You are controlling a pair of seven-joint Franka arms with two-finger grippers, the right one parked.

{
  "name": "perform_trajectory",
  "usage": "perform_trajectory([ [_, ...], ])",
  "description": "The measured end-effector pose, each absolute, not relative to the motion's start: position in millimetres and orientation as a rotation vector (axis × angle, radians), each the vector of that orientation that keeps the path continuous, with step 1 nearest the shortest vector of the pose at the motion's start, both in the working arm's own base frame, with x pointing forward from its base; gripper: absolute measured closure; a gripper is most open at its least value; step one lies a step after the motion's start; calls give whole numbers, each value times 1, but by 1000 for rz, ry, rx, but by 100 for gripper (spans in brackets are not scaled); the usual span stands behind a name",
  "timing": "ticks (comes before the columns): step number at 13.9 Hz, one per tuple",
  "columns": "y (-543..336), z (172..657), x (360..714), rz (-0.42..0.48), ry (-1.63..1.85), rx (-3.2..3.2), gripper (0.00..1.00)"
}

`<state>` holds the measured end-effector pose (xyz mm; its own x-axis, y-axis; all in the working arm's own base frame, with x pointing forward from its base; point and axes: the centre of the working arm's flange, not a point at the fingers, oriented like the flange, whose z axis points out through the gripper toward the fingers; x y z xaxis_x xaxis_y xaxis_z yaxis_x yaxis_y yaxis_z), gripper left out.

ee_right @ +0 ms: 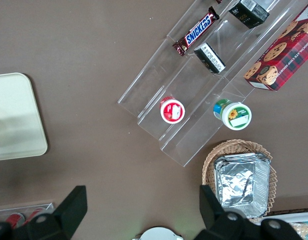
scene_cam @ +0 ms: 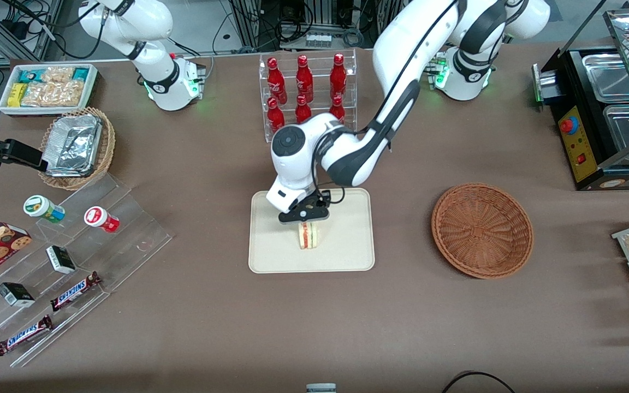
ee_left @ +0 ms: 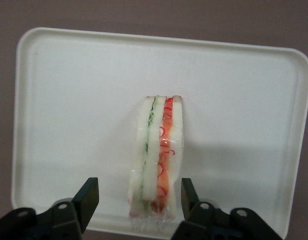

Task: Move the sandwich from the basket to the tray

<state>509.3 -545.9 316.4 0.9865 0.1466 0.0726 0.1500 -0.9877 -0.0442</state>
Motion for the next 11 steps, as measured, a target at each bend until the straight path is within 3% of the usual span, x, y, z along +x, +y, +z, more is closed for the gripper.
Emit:
perform_trajectory([
  [2,-512,385,524,-68,-340,-3078,0],
  [7,-396,506,545,20,-475,-2974,0],
  [11,-276,552,561,59,-404,-2976,0],
])
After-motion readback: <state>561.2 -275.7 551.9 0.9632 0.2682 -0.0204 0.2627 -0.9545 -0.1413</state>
